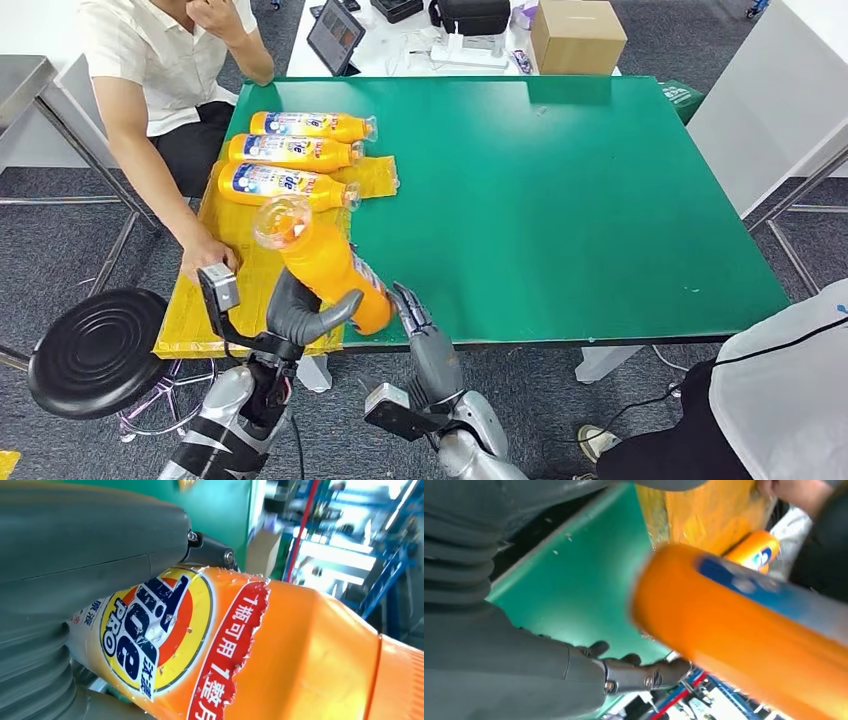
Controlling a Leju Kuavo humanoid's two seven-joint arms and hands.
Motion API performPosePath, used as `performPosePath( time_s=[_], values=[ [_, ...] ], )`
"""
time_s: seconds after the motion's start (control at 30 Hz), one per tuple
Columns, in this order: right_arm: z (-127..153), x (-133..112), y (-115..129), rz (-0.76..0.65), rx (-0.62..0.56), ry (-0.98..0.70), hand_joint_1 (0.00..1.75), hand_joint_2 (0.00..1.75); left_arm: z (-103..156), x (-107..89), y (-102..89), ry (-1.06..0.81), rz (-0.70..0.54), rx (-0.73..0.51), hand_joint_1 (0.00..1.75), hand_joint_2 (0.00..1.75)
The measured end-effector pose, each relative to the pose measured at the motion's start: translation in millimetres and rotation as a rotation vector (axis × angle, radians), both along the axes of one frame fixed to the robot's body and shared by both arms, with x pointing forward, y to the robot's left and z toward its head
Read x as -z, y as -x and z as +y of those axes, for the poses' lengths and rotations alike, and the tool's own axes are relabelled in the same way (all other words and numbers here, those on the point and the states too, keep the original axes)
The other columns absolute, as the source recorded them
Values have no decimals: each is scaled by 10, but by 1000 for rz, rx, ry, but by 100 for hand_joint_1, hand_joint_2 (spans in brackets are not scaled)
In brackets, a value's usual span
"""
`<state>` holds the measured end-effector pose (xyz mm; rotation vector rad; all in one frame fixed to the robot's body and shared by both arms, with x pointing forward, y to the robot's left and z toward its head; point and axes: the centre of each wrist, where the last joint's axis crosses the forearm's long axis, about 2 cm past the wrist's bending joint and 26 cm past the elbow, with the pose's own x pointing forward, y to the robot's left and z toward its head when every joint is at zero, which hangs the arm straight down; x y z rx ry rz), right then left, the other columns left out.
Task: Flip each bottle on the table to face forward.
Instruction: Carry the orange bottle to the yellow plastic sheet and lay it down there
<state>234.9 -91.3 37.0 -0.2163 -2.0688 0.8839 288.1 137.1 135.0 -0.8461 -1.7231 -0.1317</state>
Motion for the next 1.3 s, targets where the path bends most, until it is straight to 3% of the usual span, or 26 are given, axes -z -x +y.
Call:
performPosePath(
  time_s=[0.4,0.7,0.87,1.0,1.1,1.3],
  values=[
    [24,40,228,-18,6,15,0,0,247,-133,-140,-248,-158,-286,175,175],
    [38,7,286,-29,-5,-4,0,0,269,-171,-173,-323,-209,-354,175,175],
    [85,-23,294,5,-56,-39,0,0,276,-168,-317,-628,-388,-538,175,175],
    [169,-48,316,31,-121,-82,0,0,195,-33,-488,-860,-525,-579,175,175],
    [240,-86,306,35,-162,-109,0,0,139,85,-640,-1021,-526,-550,175,175],
    [325,-131,281,20,-184,-140,0,0,209,190,-941,-1370,-401,-484,175,175]
  ],
)
